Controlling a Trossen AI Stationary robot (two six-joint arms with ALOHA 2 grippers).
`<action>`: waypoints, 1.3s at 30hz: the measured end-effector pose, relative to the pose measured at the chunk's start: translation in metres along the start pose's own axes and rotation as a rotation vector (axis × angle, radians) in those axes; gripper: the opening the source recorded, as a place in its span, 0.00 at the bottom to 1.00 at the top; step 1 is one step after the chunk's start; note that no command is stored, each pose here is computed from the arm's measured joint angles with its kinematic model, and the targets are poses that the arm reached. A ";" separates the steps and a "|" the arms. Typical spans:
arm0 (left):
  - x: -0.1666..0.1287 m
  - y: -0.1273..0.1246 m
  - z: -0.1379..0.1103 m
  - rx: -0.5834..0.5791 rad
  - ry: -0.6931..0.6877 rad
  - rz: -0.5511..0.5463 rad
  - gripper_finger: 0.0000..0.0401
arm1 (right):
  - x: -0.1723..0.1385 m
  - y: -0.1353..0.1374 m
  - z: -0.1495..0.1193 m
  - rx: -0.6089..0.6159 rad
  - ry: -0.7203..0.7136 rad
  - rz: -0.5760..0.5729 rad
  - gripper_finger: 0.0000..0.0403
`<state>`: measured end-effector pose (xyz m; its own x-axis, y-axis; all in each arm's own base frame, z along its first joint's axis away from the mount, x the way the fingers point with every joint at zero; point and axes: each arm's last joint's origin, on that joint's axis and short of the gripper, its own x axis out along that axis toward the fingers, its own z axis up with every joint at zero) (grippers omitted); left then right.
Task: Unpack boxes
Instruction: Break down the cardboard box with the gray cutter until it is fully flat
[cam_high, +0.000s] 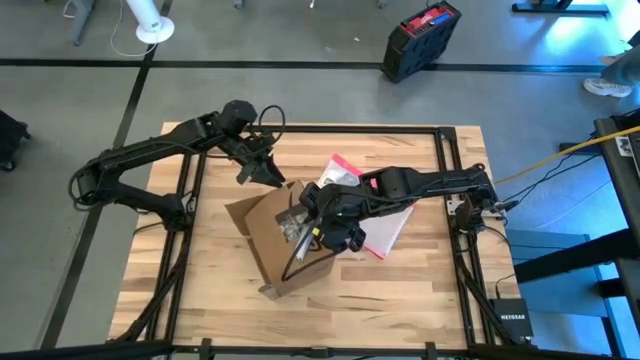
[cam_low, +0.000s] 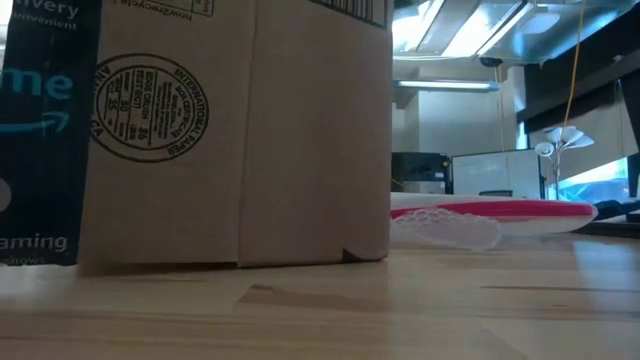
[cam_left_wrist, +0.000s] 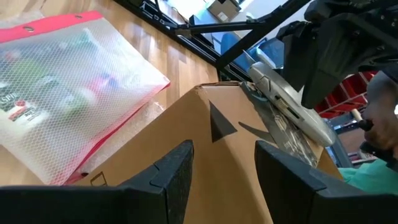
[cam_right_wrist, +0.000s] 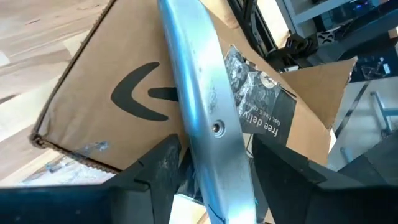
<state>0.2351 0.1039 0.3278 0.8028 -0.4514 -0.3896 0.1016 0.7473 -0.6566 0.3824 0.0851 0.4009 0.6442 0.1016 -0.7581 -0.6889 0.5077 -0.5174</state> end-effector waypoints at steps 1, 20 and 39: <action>0.000 0.000 0.000 0.000 0.000 0.000 0.41 | -0.002 0.000 0.000 0.008 0.004 -0.001 0.49; -0.012 -0.016 -0.001 0.093 0.003 -0.039 0.41 | -0.039 -0.003 0.003 0.602 -0.029 0.054 0.49; -0.002 -0.077 0.005 0.414 0.027 -0.133 0.41 | -0.038 -0.011 -0.011 1.066 -0.030 0.180 0.49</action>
<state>0.2287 0.0498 0.3829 0.7515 -0.5658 -0.3394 0.4348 0.8116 -0.3902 0.3623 0.0663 0.4308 0.5803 0.2632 -0.7707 -0.1397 0.9645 0.2241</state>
